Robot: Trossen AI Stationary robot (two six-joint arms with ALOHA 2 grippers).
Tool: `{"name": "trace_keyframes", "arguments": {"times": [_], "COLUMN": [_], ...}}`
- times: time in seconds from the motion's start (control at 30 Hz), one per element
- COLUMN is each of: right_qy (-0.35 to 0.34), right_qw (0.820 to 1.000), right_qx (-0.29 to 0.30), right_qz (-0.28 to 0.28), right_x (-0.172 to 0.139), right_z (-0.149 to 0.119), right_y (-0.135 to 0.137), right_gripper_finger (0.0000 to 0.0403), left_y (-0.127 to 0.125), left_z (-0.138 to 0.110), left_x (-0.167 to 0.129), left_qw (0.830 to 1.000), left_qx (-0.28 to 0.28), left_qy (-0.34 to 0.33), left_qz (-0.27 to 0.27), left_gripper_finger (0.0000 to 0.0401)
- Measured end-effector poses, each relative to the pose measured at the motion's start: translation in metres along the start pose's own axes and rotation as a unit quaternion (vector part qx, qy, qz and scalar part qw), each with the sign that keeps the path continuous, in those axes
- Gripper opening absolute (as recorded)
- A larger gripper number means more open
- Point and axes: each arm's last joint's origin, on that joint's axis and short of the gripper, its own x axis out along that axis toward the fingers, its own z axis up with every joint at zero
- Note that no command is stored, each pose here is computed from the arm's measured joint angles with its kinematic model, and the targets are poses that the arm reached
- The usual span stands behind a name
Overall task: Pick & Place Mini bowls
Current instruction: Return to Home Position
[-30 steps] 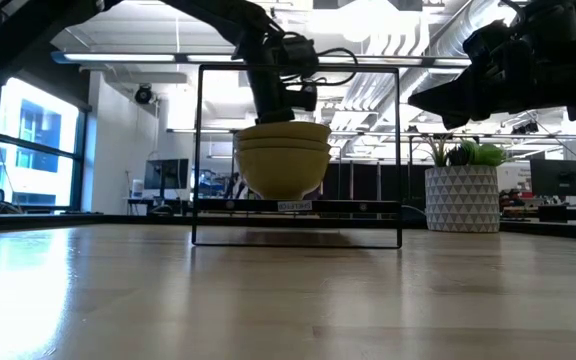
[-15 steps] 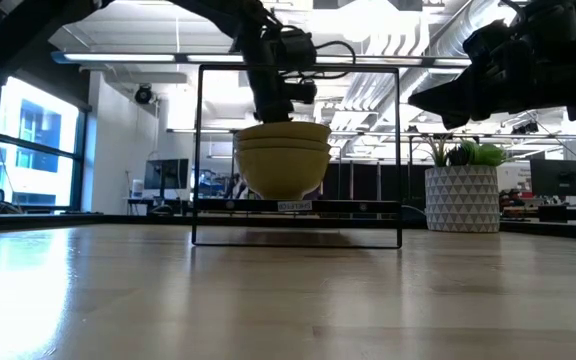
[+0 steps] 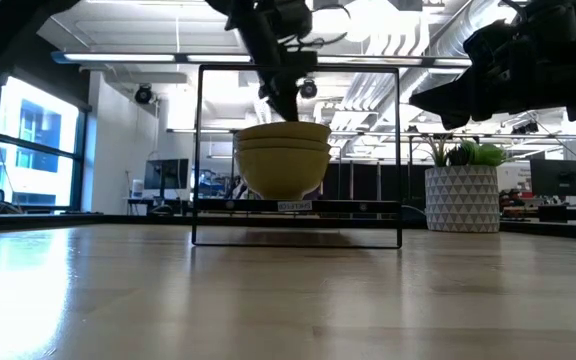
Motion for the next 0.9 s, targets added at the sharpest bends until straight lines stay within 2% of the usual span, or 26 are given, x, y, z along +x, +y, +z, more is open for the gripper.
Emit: {"name": "trace_keyframes", "arguments": {"times": [0.07, 0.13, 0.23, 0.57, 0.8, 0.9], "right_qy": [0.0, 0.0, 0.0, 0.001, -0.004, -0.011], "right_qw": [1.0, 1.0, 1.0, 1.0, 1.0, 0.999], "right_qx": [0.0, 0.0, 0.0, 0.0, -0.001, -0.003], "right_qz": [0.003, 0.006, 0.007, -0.007, -0.011, -0.034], "right_x": [0.0, 0.0, 0.0, 0.0, -0.001, -0.002], "right_z": [0.0, 0.0, 0.0, 0.0, 0.001, 0.004], "right_y": [0.0, 0.0, 0.0, 0.0, -0.001, -0.003], "right_gripper_finger": [0.0, 0.0, 0.0, 0.0, 0.0, 0.0], "left_y": [-0.003, -0.004, -0.005, -0.023, -0.035, -0.04], "left_z": [0.0, -0.006, -0.015, -0.085, -0.129, -0.148], "left_x": [-0.001, -0.005, -0.009, -0.023, -0.033, -0.038], "left_qw": [0.999, 0.997, 0.992, 0.969, 0.943, 0.933], "left_qx": [-0.009, -0.028, -0.041, -0.063, -0.06, -0.059], "left_qy": [-0.035, -0.06, -0.115, -0.237, -0.326, -0.352], "left_qz": [-0.019, -0.03, -0.011, -0.017, -0.035, -0.04], "left_gripper_finger": [0.0008, 0.0009, 0.0011, 0.0001, 0.0001, 0.0001]}}
